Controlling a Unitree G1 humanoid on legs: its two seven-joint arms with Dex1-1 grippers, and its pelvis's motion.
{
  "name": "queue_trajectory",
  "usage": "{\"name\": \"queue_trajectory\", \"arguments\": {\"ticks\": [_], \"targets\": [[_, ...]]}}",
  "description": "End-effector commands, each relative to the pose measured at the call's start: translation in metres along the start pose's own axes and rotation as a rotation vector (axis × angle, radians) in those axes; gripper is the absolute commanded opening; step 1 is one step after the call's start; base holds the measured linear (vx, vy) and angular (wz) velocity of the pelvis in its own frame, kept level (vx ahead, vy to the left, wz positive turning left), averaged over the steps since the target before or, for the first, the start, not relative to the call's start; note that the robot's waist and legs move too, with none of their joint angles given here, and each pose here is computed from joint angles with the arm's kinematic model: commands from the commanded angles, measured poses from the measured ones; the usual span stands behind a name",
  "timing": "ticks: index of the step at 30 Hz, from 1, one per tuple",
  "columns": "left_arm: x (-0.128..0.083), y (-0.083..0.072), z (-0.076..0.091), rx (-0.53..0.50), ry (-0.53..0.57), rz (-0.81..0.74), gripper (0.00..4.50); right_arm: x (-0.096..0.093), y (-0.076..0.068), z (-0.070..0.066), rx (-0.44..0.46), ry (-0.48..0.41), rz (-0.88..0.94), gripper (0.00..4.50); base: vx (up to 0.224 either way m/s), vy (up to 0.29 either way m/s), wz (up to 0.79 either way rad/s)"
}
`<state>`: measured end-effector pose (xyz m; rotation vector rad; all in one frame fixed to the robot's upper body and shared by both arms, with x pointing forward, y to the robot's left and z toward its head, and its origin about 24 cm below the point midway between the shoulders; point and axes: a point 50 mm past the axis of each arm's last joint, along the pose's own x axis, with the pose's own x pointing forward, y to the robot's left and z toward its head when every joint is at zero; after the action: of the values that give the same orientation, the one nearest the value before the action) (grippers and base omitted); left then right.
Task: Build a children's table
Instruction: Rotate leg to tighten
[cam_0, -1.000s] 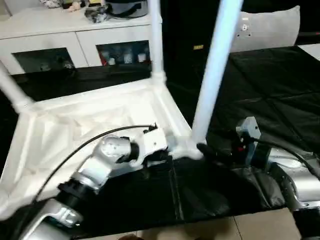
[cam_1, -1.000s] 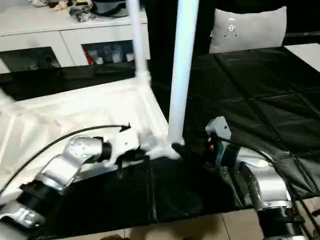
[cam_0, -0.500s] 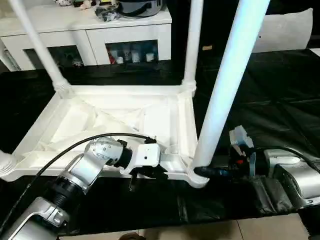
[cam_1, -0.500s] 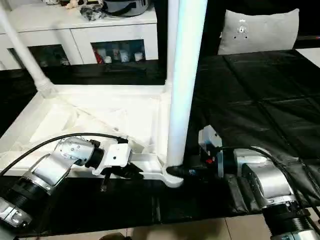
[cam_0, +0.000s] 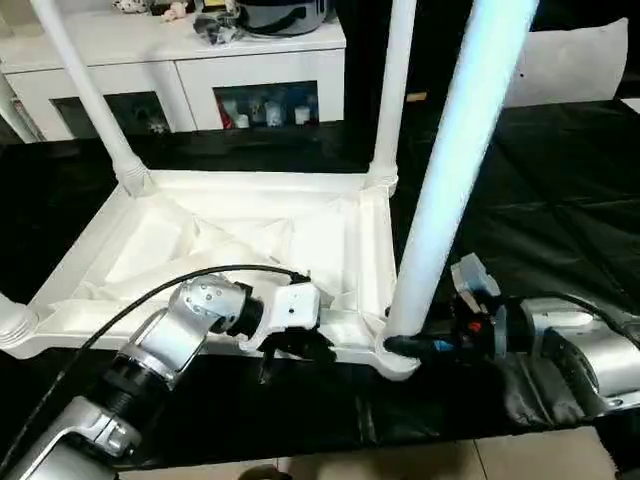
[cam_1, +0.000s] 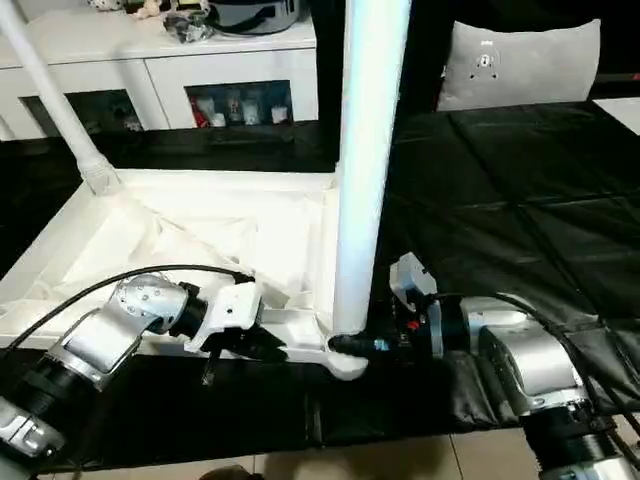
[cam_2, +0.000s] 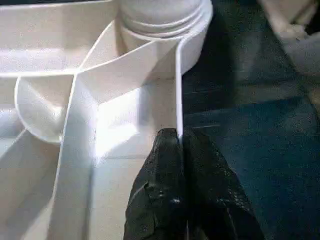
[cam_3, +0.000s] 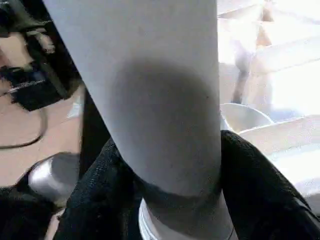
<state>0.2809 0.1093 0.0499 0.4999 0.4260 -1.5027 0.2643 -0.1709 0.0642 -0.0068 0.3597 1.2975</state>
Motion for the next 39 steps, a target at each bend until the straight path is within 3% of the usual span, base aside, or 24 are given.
{"name": "queue_trajectory", "arguments": {"ticks": [1, 6, 10, 13, 14, 16, 18, 19, 23, 25, 28, 29, 36, 39], "targets": [[0.011, 0.0, 0.005, -0.047, -0.029, 0.063, 0.0, 0.013, -0.007, -0.003, 0.036, -0.005, -0.128, 2.1, 0.0, 0.0, 0.0], [0.023, 0.004, 0.012, -0.16, -0.073, 0.212, 0.0, 0.043, -0.024, -0.007, 0.107, -0.047, -0.42, 2.06, 0.0, 0.0, 0.0], [0.035, 0.014, 0.022, -0.239, -0.097, 0.369, 0.0, 0.06, -0.038, -0.013, 0.228, -0.035, -0.664, 2.06, 0.0, 0.0, 0.0], [0.045, 0.023, 0.034, -0.29, -0.116, 0.501, 0.0, 0.074, -0.042, -0.011, 0.183, -0.023, -0.768, 2.06, 0.0, 0.0, 0.0], [0.052, 0.029, 0.043, -0.303, -0.13, 0.585, 0.0, 0.082, -0.044, -0.005, 0.183, -0.077, -0.825, 2.4, 0.0, 0.0, 0.0], [0.055, 0.03, 0.047, -0.294, -0.131, 0.601, 0.0, 0.086, -0.044, -0.003, 0.176, -0.091, -0.834, 2.71, 0.0, 0.0, 0.0], [0.057, 0.029, 0.049, -0.267, -0.12, 0.591, 0.0, 0.091, -0.042, 0.001, 0.173, -0.126, -0.809, 2.74, 0.0, 0.0, 0.0], [0.055, 0.029, 0.047, -0.258, -0.112, 0.589, 0.0, 0.09, -0.042, 0.002, 0.174, -0.145, -0.802, 3.05, 0.0, 0.0, 0.0], [0.045, 0.029, 0.036, -0.237, -0.085, 0.566, 0.0, 0.074, -0.038, 0.006, 0.114, -0.197, -0.739, 3.23, 0.0, 0.0, 0.0], [0.044, 0.03, 0.036, -0.233, -0.084, 0.562, 0.0, 0.072, -0.038, 0.006, 0.1, -0.202, -0.734, 3.58, 0.0, 0.0, 0.0], [0.039, 0.029, 0.03, -0.204, -0.067, 0.533, 0.0, 0.055, -0.039, 0.004, 0.049, -0.205, -0.703, 3.69, 0.0, 0.0, 0.0], [0.036, 0.029, 0.027, -0.18, -0.055, 0.51, 0.0, 0.045, -0.037, 0.004, 0.013, -0.208, -0.659, 3.94, 0.0, 0.0, 0.0], [0.02, 0.022, 0.008, -0.066, 0.032, 0.336, 0.0, 0.004, -0.025, 0.002, -0.103, -0.09, -0.447, 4.2, 0.0, 0.0, 0.0], [0.017, 0.02, 0.006, -0.043, 0.035, 0.284, 0.0, -0.004, -0.024, 0.003, -0.11, -0.063, -0.386, 4.2, 0.0, 0.0, 0.0]]}}
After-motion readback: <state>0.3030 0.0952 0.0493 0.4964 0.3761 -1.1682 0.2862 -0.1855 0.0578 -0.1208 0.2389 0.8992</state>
